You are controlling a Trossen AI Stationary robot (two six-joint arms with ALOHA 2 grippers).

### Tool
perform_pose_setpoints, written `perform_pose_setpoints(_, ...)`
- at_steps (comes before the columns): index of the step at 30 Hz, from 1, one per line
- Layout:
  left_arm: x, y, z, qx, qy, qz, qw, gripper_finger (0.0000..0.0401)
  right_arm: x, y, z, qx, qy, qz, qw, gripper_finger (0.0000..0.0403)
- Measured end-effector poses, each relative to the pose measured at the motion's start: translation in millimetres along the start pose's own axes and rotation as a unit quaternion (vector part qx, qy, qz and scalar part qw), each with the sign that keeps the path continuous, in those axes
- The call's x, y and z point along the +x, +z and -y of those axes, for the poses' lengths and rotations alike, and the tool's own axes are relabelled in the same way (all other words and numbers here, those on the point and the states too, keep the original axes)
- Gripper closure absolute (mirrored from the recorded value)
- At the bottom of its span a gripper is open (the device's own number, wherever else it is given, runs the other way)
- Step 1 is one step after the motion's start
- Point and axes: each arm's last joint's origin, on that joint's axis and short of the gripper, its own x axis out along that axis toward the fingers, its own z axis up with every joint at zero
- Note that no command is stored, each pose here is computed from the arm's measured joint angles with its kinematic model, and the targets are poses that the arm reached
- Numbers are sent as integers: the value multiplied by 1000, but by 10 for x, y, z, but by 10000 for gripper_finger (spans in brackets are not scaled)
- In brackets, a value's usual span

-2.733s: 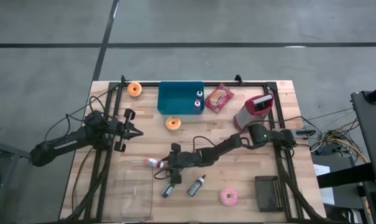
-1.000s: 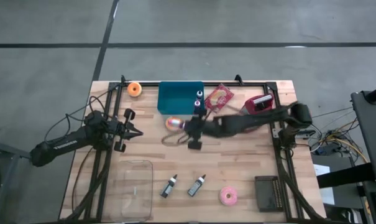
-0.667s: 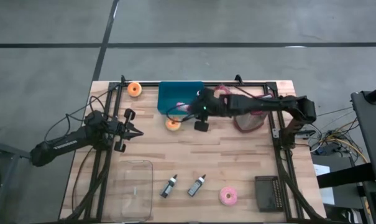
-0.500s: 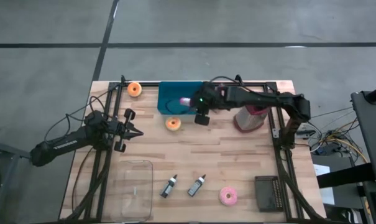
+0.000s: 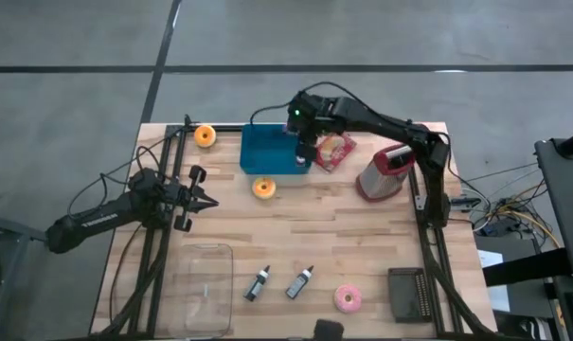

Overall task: Pick & Place Food Item
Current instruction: Put the pink food coloring into the blue bin

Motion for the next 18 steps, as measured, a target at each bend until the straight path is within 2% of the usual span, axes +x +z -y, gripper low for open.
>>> perform_pose_setpoints(6,0,0,0,0,0,0,1000,375,64,18,288,7,0,-23,1000,284)
perform_pose_setpoints(18,0,0,0,0,0,0,1000,375,339,-75,526,22,31,-55,998,284)
